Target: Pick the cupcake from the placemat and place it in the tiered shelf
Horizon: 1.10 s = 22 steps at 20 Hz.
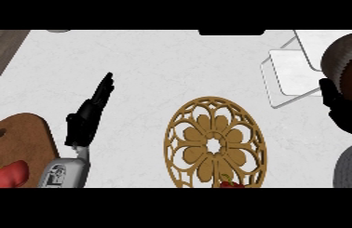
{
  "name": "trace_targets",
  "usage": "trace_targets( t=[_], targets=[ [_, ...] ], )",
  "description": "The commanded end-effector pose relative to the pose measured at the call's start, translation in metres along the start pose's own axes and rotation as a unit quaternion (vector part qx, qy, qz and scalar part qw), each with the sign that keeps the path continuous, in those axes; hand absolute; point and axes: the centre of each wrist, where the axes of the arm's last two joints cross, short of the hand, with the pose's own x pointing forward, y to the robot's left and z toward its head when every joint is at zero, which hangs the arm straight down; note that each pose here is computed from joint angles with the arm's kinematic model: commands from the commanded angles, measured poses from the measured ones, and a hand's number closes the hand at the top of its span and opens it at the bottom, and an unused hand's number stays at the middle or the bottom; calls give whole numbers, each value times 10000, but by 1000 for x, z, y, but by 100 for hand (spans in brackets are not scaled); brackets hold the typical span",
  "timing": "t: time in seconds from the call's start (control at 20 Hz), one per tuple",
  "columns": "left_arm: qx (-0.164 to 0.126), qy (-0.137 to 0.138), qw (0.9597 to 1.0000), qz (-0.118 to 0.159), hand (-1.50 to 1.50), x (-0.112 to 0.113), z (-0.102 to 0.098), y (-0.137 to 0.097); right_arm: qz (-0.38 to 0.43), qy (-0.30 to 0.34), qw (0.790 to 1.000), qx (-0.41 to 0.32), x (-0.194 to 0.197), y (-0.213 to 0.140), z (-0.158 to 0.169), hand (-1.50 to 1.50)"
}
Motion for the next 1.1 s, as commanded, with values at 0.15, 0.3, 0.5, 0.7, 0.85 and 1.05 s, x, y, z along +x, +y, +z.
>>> trace_targets(
  t=[0.15,0.3,0.5,0.7,0.85,1.05],
  targets=[
    [-62,-121,9999,45,0,1,-17,12,58,190,9991,-369,-1,-21,-46,150],
    [-12,-41,10000,78,0,-8,1,-4,186,206,9990,-358,-1,-28,-76,150],
    [-15,-31,10000,42,0,9,6,-3,561,-82,9971,-516,-7,-11,-69,150],
    [-5,-90,10000,2,0,2,-5,-2,825,-217,9948,-553,-24,11,-95,150],
    [-46,-83,9999,47,0,19,9,-12,1027,-163,9925,-649,-28,14,-108,150],
    [-31,-90,9999,38,0,0,-1,-7,1281,-668,9859,-844,-54,33,-119,150]
  ],
)
